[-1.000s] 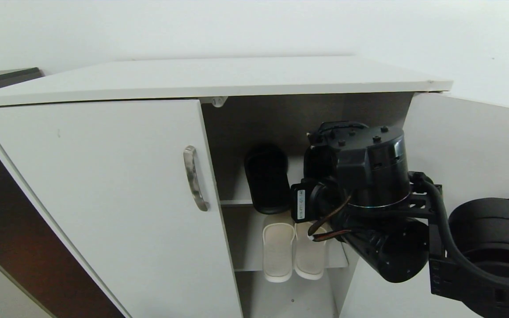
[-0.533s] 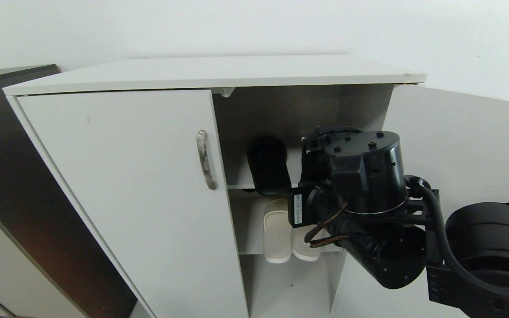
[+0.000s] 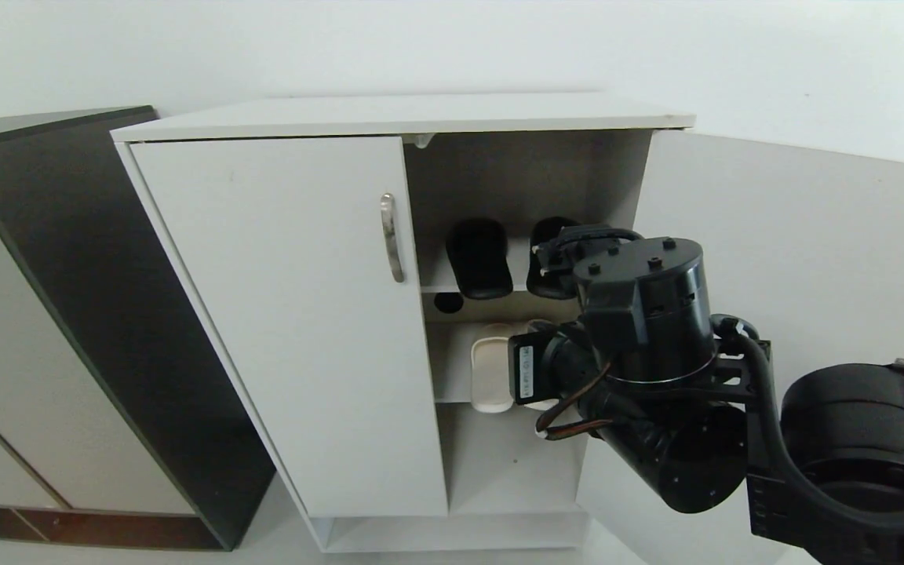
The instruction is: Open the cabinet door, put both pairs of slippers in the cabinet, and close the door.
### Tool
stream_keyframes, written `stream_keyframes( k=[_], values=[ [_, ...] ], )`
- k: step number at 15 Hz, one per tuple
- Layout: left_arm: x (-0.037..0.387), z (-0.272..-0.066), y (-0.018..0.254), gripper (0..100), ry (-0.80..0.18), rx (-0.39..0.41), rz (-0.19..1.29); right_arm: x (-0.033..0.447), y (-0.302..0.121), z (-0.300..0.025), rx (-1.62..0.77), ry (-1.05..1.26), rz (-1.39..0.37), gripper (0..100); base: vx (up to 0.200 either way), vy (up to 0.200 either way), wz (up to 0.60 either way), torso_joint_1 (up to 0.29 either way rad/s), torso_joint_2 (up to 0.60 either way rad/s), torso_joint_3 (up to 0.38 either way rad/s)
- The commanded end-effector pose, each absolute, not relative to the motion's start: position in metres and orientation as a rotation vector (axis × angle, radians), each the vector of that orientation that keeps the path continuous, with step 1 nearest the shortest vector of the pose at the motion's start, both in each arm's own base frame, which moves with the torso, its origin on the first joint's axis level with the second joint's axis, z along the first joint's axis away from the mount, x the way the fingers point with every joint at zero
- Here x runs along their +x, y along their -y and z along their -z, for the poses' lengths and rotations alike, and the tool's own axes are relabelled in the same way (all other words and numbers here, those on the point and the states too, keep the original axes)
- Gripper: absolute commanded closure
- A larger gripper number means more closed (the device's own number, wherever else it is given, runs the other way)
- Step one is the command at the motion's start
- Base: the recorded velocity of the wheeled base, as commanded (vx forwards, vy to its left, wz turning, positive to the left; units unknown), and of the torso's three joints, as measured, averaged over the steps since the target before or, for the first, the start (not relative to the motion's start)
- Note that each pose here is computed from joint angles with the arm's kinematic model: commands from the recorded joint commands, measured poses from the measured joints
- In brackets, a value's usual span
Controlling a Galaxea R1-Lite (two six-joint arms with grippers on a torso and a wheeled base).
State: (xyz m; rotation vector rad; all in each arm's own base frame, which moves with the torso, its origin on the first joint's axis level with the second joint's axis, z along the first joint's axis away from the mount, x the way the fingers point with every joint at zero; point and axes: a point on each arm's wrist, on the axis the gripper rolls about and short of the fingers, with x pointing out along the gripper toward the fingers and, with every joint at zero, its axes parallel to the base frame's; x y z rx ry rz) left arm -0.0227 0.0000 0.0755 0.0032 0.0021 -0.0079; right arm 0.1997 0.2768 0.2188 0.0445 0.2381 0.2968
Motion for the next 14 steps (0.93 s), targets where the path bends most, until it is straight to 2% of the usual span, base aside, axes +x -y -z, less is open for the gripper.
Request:
stream_keyframes(
  k=[1,11,14],
  values=[
    [-0.023,-0.076,0.0,100,-0.003,0.003,0.008,0.201,-0.278,-0.216,0.039,-0.244,-0.296,100,-0.2,0.0,0.0,0.002,0.0,0.002],
    [-0.023,-0.076,0.0,100,-0.003,0.006,0.008,0.208,-0.275,-0.2,-0.002,-0.242,-0.285,100,-0.2,0.0,0.0,0.0,0.0,0.001],
    [-0.023,-0.076,0.0,100,-0.003,0.005,0.008,0.216,-0.272,-0.193,-0.016,-0.257,-0.263,100,0.0,0.0,0.0,0.0,0.0,0.0]
  ],
)
